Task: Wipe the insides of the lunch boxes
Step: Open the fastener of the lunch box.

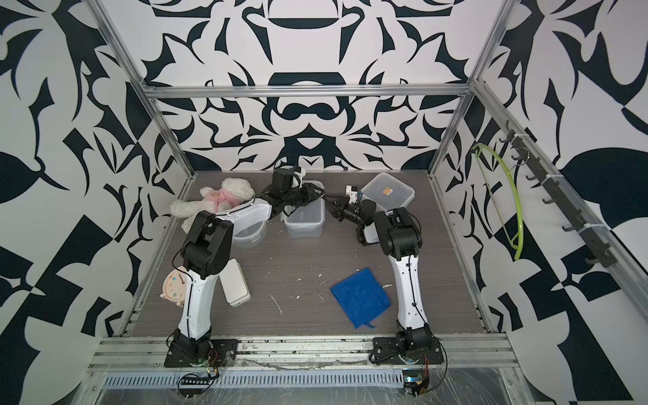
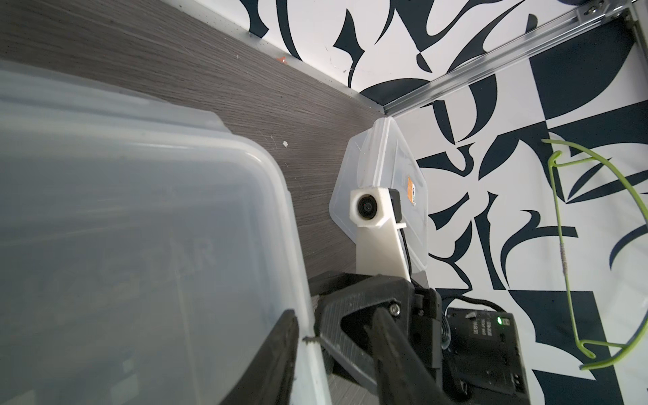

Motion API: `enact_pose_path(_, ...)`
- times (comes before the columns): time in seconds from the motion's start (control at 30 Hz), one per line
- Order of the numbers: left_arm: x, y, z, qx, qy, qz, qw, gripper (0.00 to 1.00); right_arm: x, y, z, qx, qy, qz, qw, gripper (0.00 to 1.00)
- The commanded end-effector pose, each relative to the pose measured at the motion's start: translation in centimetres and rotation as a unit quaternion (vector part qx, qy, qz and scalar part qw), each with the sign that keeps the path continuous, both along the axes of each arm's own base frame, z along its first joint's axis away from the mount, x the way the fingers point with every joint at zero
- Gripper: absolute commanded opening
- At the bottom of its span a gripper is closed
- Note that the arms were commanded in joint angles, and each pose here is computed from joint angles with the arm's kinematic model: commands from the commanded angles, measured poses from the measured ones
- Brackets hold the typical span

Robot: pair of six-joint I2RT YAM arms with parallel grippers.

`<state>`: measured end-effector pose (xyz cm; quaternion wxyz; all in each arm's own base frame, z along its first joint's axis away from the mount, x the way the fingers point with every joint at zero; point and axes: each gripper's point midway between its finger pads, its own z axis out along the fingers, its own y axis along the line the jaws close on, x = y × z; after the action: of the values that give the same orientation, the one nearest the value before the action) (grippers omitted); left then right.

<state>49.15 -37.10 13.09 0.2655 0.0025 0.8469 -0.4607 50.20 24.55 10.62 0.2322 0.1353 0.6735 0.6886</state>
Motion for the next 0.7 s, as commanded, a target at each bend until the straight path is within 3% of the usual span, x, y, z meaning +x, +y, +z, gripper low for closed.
enact_pose_path(0.0, -9.4, 6.4, -19.6, 0.183, 0.278, 0.022, 0.943, 0.41, -2.4, 2.9, 0.4, -0.054, -0.023, 0.044, 0.997, 0.00)
enact_pose_path(0.17, -9.5, 6.3, -19.7, 0.176, 0.280, 0.022, 0.943, 0.41, -3.0, 2.1, -2.1, -0.159, 0.012, 0.040, 0.986, 0.00)
enact_pose_path(0.4, -9.5, 6.1, -19.7, 0.171, 0.281, 0.019, 0.944, 0.41, -4.1, 0.5, -5.2, -0.298, 0.072, 0.048, 0.951, 0.00)
enact_pose_path(0.67, -9.0, 5.6, -19.0, 0.163, 0.277, 0.016, 0.947, 0.41, -4.4, -0.6, -3.7, -0.357, 0.066, 0.044, 0.931, 0.00)
